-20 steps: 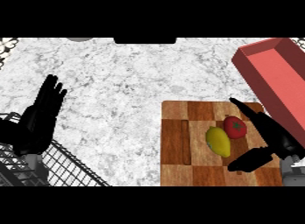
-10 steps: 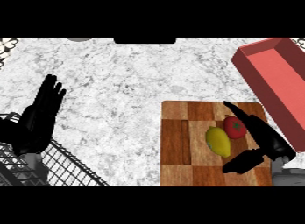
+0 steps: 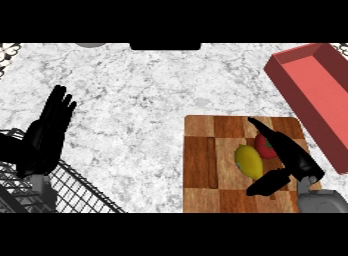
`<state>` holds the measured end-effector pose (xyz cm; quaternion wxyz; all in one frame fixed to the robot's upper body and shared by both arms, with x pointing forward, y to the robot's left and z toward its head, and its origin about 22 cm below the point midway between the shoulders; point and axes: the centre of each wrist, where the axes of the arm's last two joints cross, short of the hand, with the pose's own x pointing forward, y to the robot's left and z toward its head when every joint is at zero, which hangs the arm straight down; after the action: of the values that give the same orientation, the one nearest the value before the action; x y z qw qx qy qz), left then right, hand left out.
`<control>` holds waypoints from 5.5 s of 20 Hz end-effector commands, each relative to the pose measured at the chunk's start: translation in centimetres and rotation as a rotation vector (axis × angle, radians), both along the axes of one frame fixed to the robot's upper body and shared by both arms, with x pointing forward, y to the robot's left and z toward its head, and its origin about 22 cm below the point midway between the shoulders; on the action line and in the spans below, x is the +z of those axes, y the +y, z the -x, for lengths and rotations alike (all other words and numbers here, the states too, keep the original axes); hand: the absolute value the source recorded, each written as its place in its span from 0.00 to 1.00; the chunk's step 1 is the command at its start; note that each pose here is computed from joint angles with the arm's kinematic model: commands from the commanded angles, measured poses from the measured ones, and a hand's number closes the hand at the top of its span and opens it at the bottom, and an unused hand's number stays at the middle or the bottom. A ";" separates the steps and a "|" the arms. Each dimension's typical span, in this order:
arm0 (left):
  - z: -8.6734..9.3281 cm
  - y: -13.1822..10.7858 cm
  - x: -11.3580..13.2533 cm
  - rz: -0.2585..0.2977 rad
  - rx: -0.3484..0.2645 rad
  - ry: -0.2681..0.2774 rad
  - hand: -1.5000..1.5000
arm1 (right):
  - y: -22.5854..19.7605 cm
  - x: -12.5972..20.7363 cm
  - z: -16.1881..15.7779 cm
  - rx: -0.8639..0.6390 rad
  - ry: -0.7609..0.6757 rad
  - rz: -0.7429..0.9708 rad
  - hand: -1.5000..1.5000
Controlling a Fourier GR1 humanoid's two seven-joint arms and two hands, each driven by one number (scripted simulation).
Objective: Pick the lemon from the cutting board and place it in the cardboard box
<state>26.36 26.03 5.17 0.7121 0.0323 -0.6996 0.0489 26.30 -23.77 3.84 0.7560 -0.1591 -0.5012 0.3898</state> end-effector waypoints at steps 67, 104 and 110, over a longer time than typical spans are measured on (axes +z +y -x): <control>-0.5 0.2 0.4 0.011 -0.015 0.004 0.50 | -0.4 17.0 -5.9 -0.382 -0.789 0.373 1.00; -0.9 0.5 1.9 0.006 0.006 -0.001 0.50 | -14.9 11.2 -14.3 -0.489 -0.854 0.019 0.00; -0.4 0.0 -0.1 -0.008 -0.002 0.003 0.50 | -17.5 12.1 -13.7 -0.590 -0.859 -0.369 0.00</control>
<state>26.74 26.29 5.94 0.7128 0.0323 -0.6990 0.0480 40.19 -40.40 15.33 0.5745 -0.3725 -0.7277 0.0403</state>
